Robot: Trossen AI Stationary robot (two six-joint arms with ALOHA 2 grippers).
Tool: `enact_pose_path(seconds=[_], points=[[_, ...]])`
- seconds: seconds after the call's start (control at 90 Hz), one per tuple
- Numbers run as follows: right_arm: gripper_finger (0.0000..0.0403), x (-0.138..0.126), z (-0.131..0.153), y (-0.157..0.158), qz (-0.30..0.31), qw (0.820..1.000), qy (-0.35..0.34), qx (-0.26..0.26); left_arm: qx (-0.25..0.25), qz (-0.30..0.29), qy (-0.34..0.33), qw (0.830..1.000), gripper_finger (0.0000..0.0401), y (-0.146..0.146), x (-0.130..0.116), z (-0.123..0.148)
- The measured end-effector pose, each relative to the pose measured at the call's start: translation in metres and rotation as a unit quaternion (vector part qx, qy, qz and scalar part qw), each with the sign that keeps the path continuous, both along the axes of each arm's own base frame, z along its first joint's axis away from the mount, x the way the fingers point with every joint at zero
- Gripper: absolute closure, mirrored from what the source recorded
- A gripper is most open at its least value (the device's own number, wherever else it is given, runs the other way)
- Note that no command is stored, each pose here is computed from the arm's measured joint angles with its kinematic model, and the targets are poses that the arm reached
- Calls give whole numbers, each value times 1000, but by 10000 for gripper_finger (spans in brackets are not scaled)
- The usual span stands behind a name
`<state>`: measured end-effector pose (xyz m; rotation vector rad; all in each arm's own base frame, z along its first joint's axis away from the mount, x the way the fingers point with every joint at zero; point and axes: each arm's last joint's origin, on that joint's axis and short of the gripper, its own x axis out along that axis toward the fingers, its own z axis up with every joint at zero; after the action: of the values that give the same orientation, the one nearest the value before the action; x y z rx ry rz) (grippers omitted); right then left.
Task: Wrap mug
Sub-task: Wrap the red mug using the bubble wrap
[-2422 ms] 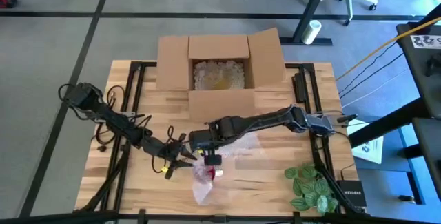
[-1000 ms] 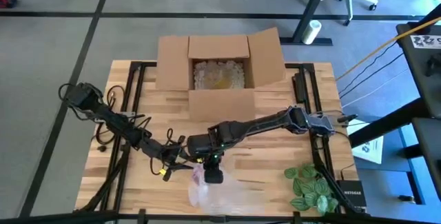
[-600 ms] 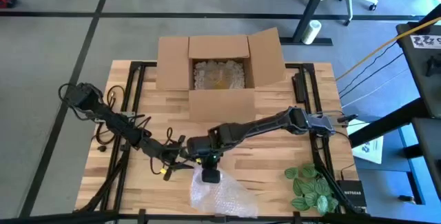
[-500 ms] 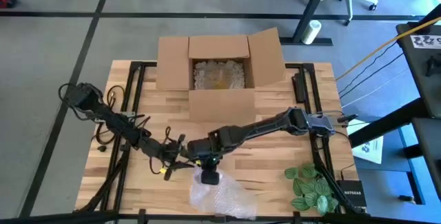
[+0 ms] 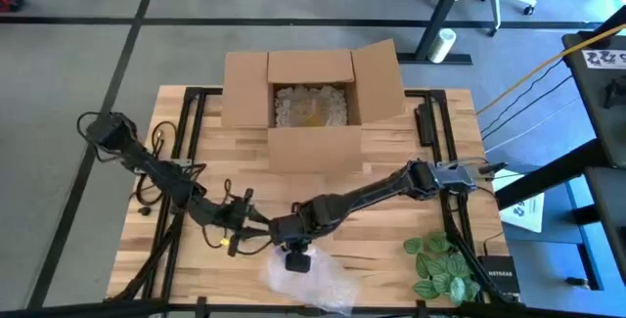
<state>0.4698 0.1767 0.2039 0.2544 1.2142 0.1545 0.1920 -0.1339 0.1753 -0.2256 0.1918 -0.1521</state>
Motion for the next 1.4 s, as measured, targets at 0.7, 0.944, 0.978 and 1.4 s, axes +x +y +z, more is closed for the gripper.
enact_pose_path(seconds=[0.7,0.944,0.978,1.4], points=[[403,5,-3,9,-12,1000,-18,19,-77,-39,157,984,296,-71,0,-49],[403,5,-3,10,-19,999,-19,24,-62,-35,181,981,296,-82,33,-67],[403,5,-3,10,-24,999,-18,26,-55,-33,178,982,296,-82,36,-67],[403,-21,4,6,-67,994,59,-63,11,11,129,991,296,-47,74,-60]])
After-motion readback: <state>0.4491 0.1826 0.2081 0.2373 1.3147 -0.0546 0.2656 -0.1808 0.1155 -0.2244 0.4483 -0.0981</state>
